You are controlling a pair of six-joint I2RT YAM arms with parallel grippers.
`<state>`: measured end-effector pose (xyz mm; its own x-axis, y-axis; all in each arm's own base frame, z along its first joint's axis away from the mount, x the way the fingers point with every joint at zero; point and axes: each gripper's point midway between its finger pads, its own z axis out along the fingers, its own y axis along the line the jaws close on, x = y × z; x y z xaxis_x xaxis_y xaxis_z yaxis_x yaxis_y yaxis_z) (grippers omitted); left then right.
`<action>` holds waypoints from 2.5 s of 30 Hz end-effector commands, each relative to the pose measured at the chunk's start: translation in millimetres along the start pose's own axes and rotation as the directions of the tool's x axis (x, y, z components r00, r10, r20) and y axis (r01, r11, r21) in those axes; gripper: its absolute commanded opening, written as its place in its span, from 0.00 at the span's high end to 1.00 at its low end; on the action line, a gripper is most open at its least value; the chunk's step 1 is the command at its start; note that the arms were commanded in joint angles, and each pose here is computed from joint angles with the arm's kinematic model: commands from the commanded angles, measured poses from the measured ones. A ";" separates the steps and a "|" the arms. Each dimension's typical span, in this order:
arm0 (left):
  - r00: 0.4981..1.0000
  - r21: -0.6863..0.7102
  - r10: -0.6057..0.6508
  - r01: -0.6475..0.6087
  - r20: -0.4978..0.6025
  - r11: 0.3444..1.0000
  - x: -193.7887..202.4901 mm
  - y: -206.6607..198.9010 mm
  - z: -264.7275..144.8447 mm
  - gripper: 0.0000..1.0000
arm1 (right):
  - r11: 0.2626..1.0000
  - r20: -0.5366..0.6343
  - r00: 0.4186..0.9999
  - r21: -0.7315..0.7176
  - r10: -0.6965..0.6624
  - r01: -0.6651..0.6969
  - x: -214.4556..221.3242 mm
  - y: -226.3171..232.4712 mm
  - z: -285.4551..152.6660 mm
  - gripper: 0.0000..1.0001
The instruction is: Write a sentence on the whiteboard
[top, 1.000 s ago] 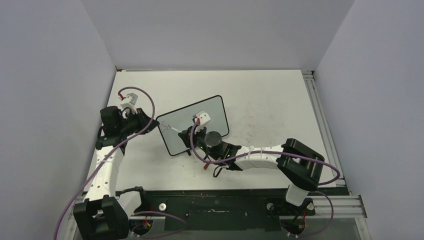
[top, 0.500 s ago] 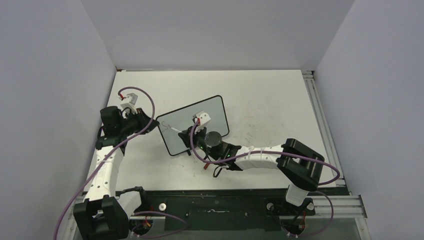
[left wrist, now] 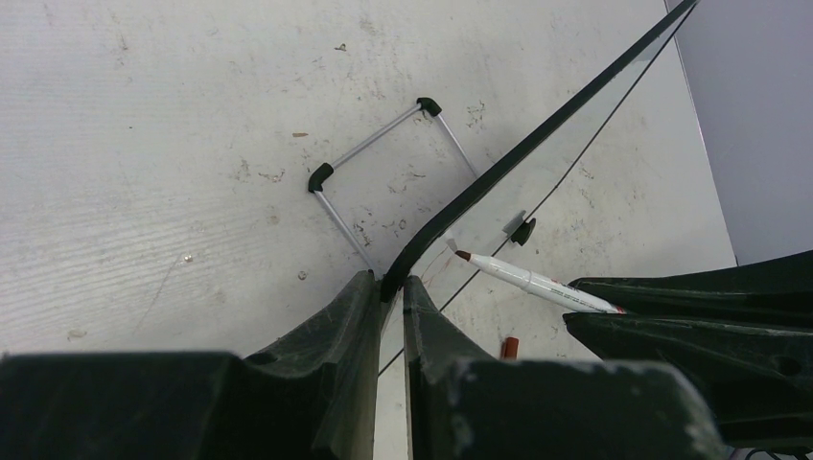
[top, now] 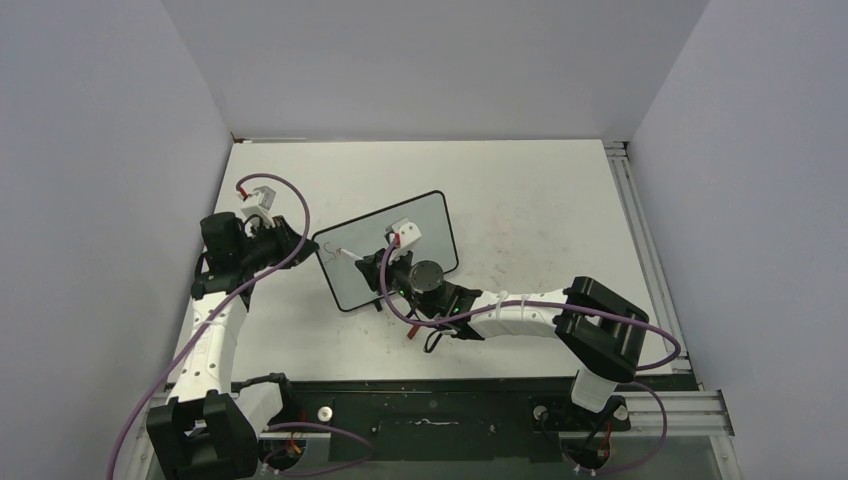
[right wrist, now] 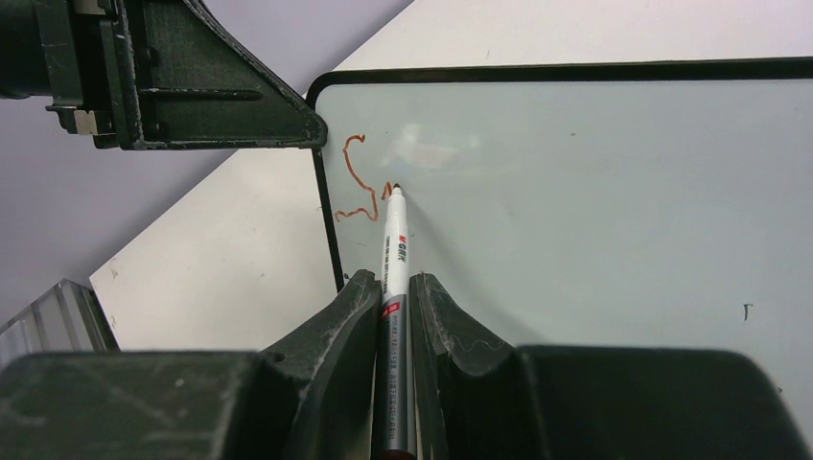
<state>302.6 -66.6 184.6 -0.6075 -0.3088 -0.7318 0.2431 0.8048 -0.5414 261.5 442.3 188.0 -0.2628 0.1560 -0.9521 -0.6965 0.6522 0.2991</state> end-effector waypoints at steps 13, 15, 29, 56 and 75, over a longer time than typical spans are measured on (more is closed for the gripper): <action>0.999 0.007 0.026 -0.027 0.025 1.000 -10.8 -5.4 -3.6 0.92 | 0.998 0.084 0.996 0.053 0.009 -0.014 -23.1 -8.5 0.5 0.95; 0.999 0.007 0.027 -0.027 0.025 1.000 -10.9 -5.5 -3.6 0.92 | 0.998 0.078 0.997 0.054 0.007 -0.011 -21.2 -9.1 -0.2 0.95; 0.999 0.007 0.025 -0.025 0.025 1.000 -11.0 -5.5 -3.7 0.92 | 0.998 0.035 0.999 0.064 0.015 -0.017 -1.7 -15.2 -8.5 0.95; 0.999 0.010 0.024 -0.025 0.024 1.000 -10.3 -5.6 -3.3 0.92 | 0.998 0.115 0.993 0.058 0.020 -0.027 -29.7 -8.0 -3.4 0.95; 0.999 0.008 0.023 -0.023 0.023 1.000 -10.1 -5.0 -3.0 0.92 | 0.997 0.147 0.989 0.072 0.022 -0.032 -40.0 -11.4 -0.1 0.95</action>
<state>303.2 -65.4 183.9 -0.6056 -0.3077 -0.7338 0.2386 0.8095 -0.5364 265.1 433.9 184.8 -0.2467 0.1820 -0.9518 -0.6636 0.6841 0.3028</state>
